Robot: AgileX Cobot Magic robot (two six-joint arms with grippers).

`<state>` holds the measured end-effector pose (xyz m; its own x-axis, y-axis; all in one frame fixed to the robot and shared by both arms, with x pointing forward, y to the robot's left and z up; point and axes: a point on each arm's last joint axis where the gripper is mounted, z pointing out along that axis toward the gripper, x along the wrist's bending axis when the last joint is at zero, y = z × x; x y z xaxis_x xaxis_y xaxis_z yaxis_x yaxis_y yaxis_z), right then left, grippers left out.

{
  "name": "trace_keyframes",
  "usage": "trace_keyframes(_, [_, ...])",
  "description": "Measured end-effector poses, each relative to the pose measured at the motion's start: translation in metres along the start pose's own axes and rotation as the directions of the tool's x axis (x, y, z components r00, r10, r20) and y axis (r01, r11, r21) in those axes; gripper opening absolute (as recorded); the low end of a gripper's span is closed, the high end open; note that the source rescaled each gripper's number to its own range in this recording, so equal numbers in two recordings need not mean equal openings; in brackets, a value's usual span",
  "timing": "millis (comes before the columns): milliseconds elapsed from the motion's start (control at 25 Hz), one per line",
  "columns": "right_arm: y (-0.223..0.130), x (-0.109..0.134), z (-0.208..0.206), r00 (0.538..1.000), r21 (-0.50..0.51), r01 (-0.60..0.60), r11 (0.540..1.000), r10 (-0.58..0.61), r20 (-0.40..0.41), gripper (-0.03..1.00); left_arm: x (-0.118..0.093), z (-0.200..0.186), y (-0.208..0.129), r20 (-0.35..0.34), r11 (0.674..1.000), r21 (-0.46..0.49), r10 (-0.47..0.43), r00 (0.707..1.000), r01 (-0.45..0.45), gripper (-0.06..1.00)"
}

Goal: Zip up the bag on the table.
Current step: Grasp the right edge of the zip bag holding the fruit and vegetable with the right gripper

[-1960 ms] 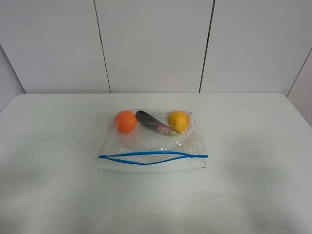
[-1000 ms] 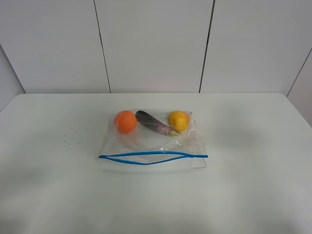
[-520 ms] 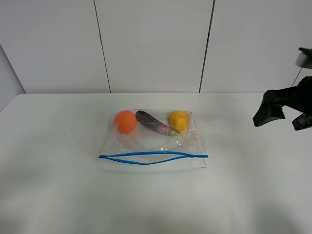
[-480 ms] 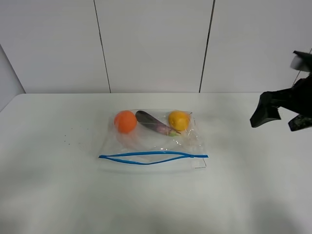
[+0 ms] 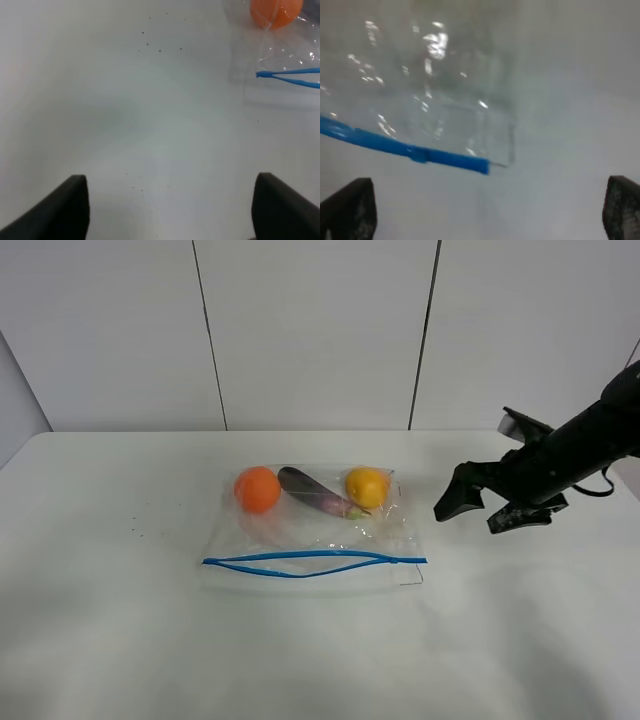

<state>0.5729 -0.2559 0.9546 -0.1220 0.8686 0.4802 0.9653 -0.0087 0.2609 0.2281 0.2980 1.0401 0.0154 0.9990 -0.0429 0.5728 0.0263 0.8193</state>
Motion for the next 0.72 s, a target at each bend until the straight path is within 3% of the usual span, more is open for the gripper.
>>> trace_keyframes(240, [0.001,-0.012,0.033,0.993,0.022,-0.013,1.000,0.015,-0.117,1.00,0.000,0.000,0.000,0.000,1.000,0.000,0.000,1.000,0.000,1.00])
trace_keyframes(440, [0.000,-0.035,0.050,0.954,0.046,-0.097,0.994,0.106,-0.282,1.00,0.000,0.000,0.000,0.000,1.000,0.000,0.000,1.000,0.000,1.00])
trace_keyframes(720, [-0.004,-0.041,0.071,0.914,0.091,-0.106,0.990,0.133,-0.383,1.00,0.000,0.000,0.000,0.000,1.000,0.000,0.000,1.000,0.000,1.00])
